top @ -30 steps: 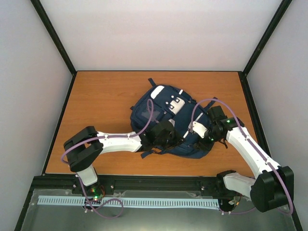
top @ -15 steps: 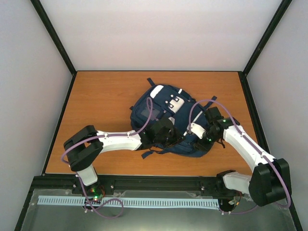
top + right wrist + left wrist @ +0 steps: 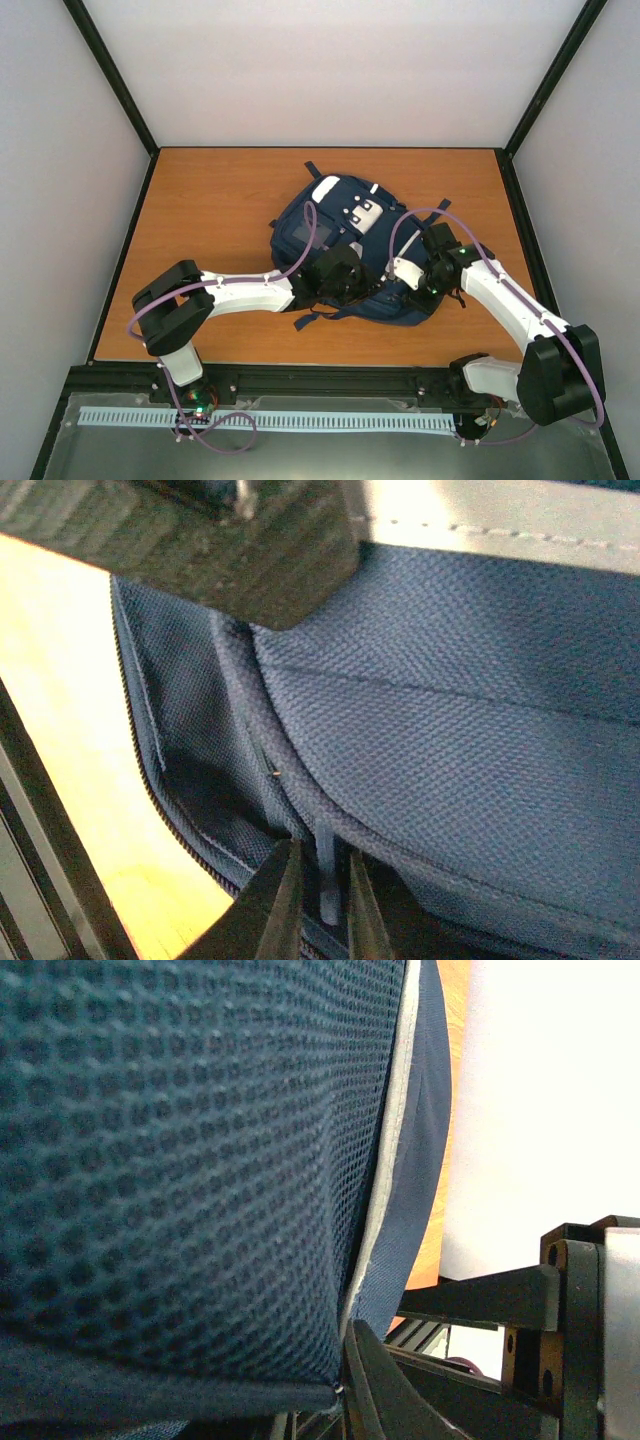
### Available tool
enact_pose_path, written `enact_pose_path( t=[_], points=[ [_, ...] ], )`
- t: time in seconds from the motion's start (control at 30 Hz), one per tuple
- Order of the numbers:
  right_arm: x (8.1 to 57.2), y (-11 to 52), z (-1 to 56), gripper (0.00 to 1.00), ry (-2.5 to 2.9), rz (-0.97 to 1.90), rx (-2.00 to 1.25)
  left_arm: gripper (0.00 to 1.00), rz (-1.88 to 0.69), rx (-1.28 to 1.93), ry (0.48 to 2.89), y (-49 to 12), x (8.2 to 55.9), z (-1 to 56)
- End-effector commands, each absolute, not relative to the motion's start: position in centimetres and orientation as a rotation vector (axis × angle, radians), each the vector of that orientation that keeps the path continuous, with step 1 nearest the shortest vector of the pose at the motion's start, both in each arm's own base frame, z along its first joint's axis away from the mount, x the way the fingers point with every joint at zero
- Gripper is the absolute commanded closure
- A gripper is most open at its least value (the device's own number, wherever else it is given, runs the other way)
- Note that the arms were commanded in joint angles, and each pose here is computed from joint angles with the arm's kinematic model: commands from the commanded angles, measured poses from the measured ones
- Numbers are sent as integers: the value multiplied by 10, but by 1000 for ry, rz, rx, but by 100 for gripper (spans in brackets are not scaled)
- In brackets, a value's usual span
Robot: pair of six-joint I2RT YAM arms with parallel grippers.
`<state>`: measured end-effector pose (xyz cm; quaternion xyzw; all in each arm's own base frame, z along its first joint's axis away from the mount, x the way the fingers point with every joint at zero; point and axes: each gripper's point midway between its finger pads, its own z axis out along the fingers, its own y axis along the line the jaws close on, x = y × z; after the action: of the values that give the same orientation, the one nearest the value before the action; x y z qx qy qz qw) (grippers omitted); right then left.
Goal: Pack the student bag
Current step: Zip the student bag at the center of the board.
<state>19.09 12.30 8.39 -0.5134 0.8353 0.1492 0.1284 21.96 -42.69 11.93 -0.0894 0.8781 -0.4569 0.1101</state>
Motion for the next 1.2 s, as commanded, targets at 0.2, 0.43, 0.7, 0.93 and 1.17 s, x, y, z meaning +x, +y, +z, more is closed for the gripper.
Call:
enact_pose_path(
  t=[0.2, 0.43, 0.7, 0.93, 1.17],
  points=[
    [201, 117, 97, 97, 2444, 348, -1463, 99, -1392, -253, 2438, -424, 241, 151],
    [207, 99, 92, 97, 2493, 249, -1446, 99, -1379, -244, 2448, -416, 235, 148],
    [221, 64, 93, 97, 2541, 165, -1381, 99, -1331, -226, 2471, -398, 226, 141],
    [231, 46, 90, 97, 2569, 140, -1352, 99, -1224, -181, 2506, -366, 212, 132],
    [224, 56, 95, 97, 2521, 200, -1395, 99, -1026, -216, 2512, -300, 210, 127]
  ],
)
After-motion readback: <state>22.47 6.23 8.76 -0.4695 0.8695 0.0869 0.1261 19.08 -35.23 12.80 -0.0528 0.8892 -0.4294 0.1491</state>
